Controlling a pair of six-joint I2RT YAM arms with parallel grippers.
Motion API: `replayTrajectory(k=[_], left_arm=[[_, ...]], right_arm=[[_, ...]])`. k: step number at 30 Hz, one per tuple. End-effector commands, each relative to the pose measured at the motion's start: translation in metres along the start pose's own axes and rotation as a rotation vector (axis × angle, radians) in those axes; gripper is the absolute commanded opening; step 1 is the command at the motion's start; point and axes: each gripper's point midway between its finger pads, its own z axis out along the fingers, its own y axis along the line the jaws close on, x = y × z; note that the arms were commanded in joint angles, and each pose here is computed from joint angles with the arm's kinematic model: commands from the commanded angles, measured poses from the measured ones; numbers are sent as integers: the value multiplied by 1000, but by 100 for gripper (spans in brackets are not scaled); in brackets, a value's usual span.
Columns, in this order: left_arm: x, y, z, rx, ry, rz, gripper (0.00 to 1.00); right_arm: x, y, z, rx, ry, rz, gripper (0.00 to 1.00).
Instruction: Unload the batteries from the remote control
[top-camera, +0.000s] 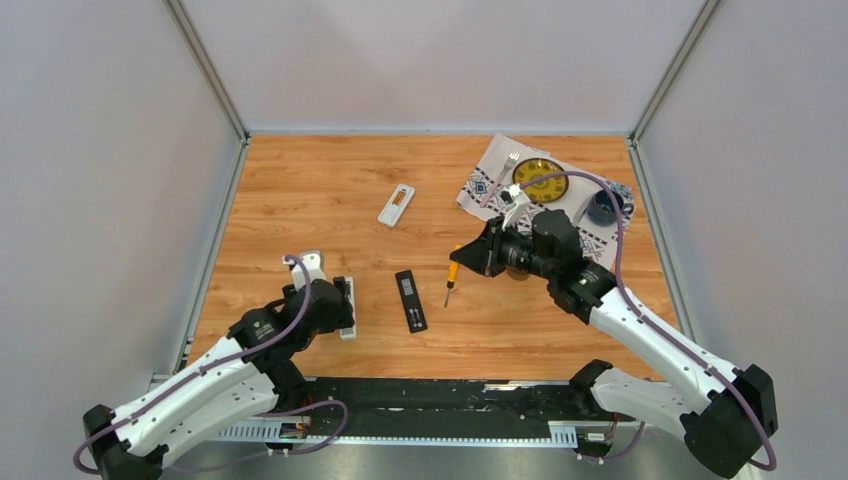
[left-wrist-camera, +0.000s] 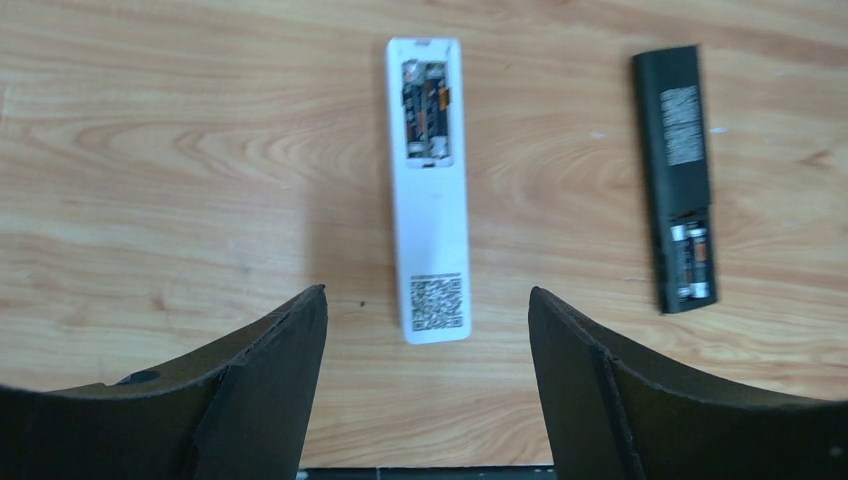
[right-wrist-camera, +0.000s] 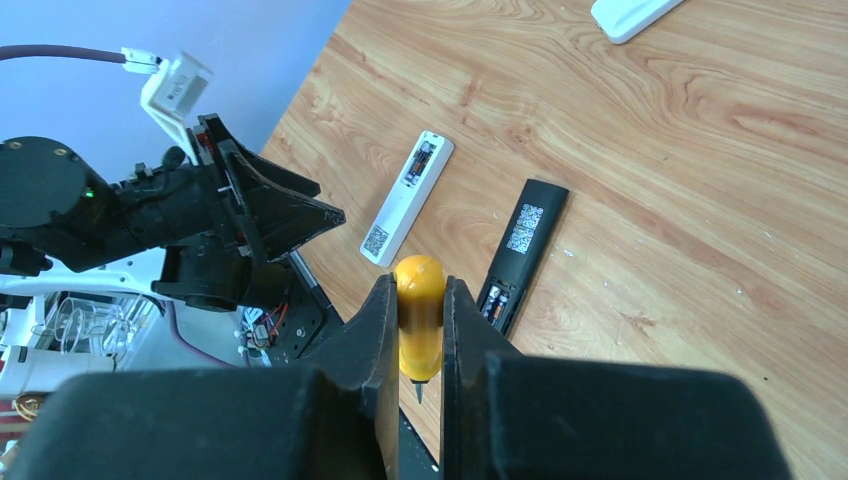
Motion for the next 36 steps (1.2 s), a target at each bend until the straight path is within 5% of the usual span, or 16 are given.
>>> replayTrajectory(k=[1, 13, 20, 28, 36], left_arm=[[9, 6, 5, -105, 81, 36, 79], [38, -17, 42, -97, 214, 134, 78], [59, -20, 61, -100, 268, 140, 65], [77, -17, 74, -135, 329, 158, 63], [88, -4, 75, -157, 338, 128, 27]], right_arm=[[-8, 0, 2, -5, -25, -30, 0], [-2, -4, 8, -4, -2, -25, 0], [-2, -5, 8, -3, -3, -27, 0], [-3, -5, 9, -5, -2, -32, 0], [-1, -6, 14, -13, 17, -27, 0]])
